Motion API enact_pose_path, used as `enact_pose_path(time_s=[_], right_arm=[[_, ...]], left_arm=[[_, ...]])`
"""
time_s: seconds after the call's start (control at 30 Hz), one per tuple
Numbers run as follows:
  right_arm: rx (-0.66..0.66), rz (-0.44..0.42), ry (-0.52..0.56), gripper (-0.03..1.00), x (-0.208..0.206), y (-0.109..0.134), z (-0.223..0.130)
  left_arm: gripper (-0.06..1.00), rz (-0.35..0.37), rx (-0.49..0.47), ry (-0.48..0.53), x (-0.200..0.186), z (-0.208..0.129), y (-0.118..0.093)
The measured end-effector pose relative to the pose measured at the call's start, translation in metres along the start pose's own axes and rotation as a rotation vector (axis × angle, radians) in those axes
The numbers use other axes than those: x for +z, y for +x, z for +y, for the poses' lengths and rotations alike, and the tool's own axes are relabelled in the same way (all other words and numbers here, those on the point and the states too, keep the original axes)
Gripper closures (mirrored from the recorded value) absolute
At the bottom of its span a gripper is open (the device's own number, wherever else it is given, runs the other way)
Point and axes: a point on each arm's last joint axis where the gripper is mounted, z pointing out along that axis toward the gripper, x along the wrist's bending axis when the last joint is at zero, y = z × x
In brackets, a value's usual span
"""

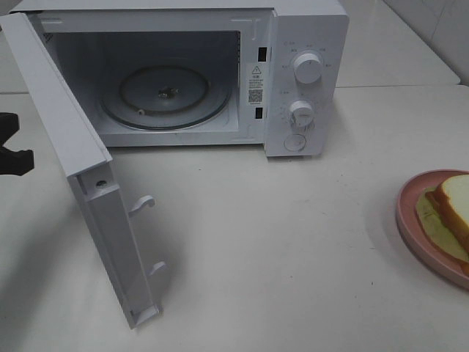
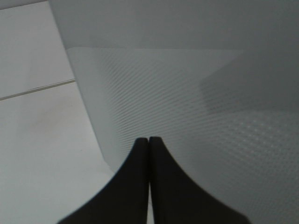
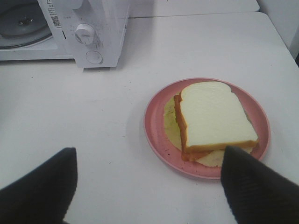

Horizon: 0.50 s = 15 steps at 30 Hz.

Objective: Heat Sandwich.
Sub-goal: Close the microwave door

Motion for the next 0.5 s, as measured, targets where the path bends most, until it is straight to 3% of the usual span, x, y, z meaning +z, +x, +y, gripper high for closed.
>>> enact_pose_path(time_s=[0.5], right_arm=[[0.0,0.0,0.0,0.2,0.0,0.0,0.0]], left_arm=[[0.94,-0.096,-0.048,-0.035,0.042,0.013,-0.04]])
